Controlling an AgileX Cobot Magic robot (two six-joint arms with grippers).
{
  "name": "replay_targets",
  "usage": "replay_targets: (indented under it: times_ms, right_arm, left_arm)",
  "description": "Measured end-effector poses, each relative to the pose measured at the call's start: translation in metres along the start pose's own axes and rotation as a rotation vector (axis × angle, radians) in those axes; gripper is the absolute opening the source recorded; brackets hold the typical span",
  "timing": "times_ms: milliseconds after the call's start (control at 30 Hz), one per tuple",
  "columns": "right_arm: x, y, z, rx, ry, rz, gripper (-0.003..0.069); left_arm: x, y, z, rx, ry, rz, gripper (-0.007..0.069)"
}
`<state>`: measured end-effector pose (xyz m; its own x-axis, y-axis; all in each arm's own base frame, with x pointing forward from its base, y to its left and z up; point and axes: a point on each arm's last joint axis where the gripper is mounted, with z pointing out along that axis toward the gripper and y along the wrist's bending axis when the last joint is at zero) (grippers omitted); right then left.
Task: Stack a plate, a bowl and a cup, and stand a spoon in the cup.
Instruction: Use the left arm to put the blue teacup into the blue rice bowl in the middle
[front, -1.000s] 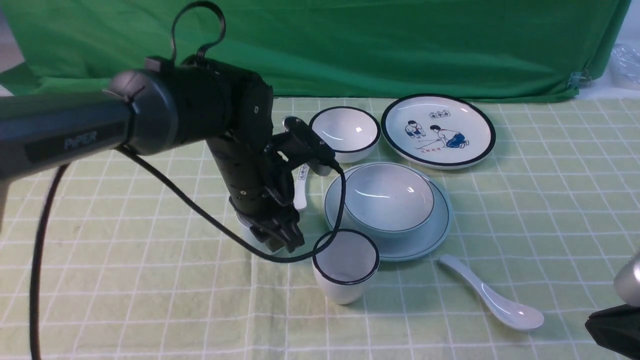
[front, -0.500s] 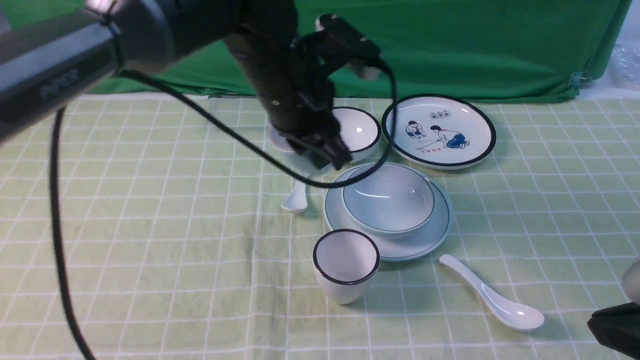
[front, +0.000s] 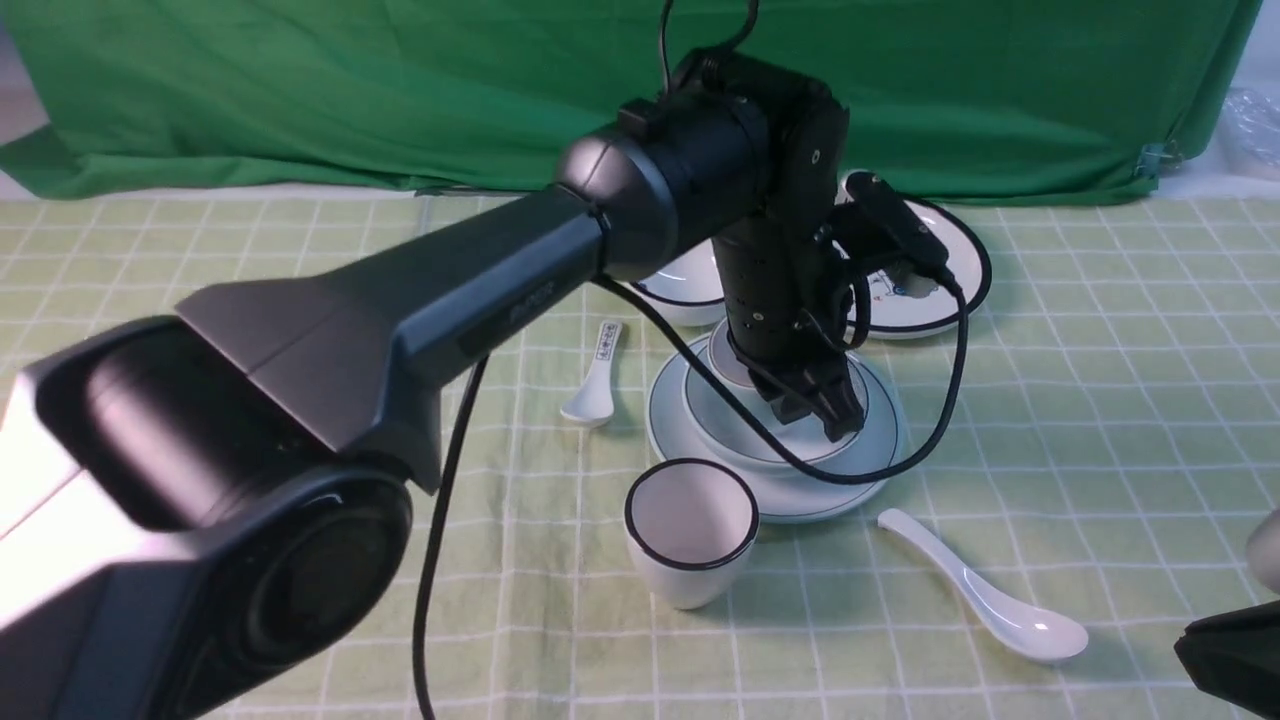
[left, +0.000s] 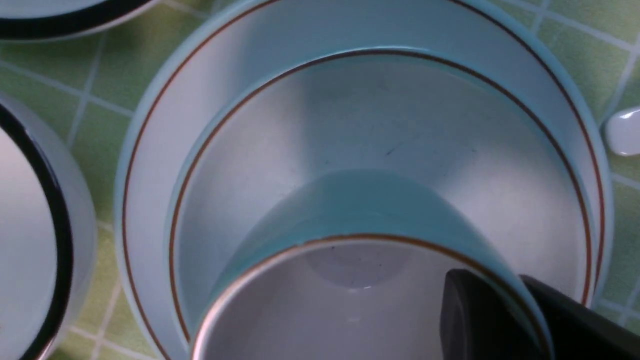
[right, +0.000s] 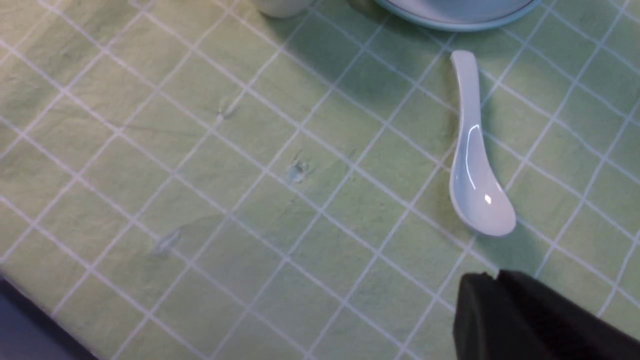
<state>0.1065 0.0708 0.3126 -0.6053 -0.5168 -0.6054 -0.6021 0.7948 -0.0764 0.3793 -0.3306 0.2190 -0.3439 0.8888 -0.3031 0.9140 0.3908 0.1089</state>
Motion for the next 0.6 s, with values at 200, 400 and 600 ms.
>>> replay_targets:
  times_ms: [200,400,600]
  right_arm:
    - [0.0,0.0,0.0,0.0,0.0,0.001,0.0074]
    - [0.0,0.0,0.0,0.0,0.0,0.001,0.0086]
    - [0.0,0.0,0.0,0.0,0.0,0.006,0.0237]
  left_arm:
    - [0.0004,0.0017,0.0074,-0.011,0.012,0.018,0.0043]
    - [-0.0004,0.0002,0.0074,0.004,0.003,0.066,0.008]
    - [-0.0023,-0.001,0.0073,0.018,-0.019,0.069,0.0277]
